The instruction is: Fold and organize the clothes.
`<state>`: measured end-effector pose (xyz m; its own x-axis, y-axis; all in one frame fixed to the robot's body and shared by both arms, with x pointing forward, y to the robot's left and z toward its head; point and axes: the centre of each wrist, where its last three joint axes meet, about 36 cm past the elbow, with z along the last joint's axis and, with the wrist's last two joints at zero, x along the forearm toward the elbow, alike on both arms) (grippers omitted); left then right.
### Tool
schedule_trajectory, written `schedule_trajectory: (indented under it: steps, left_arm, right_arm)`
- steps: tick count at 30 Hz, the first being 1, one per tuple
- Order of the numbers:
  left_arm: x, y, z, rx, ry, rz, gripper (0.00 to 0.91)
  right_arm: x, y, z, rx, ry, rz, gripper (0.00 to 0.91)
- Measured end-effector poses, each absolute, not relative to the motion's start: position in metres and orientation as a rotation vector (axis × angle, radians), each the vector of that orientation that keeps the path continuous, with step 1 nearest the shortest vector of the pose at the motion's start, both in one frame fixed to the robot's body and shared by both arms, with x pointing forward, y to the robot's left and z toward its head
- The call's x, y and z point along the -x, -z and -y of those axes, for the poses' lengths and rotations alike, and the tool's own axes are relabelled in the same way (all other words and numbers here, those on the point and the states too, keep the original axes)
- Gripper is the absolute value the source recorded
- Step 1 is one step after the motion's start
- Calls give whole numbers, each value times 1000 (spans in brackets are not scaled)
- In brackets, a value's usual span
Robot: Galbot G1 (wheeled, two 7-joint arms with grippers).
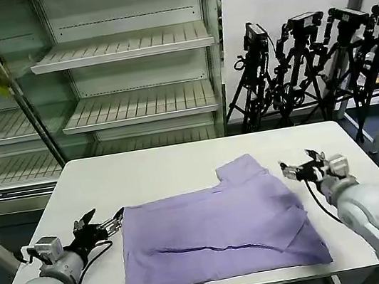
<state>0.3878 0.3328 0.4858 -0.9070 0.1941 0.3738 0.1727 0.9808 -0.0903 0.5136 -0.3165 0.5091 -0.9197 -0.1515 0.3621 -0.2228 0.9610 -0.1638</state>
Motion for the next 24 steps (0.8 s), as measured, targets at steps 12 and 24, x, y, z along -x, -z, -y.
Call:
schedule_trajectory:
  steps: [12,24]
  left_arm:
    - [-397,-477,-319,304,-123,2723,856]
    - [-406,-467,-318,303,-131,2701,816]
  right_arm:
    - [-601,-507,309,-515,-262,2751,907]
    - [-628,-490,288,-603,-195,2720,907]
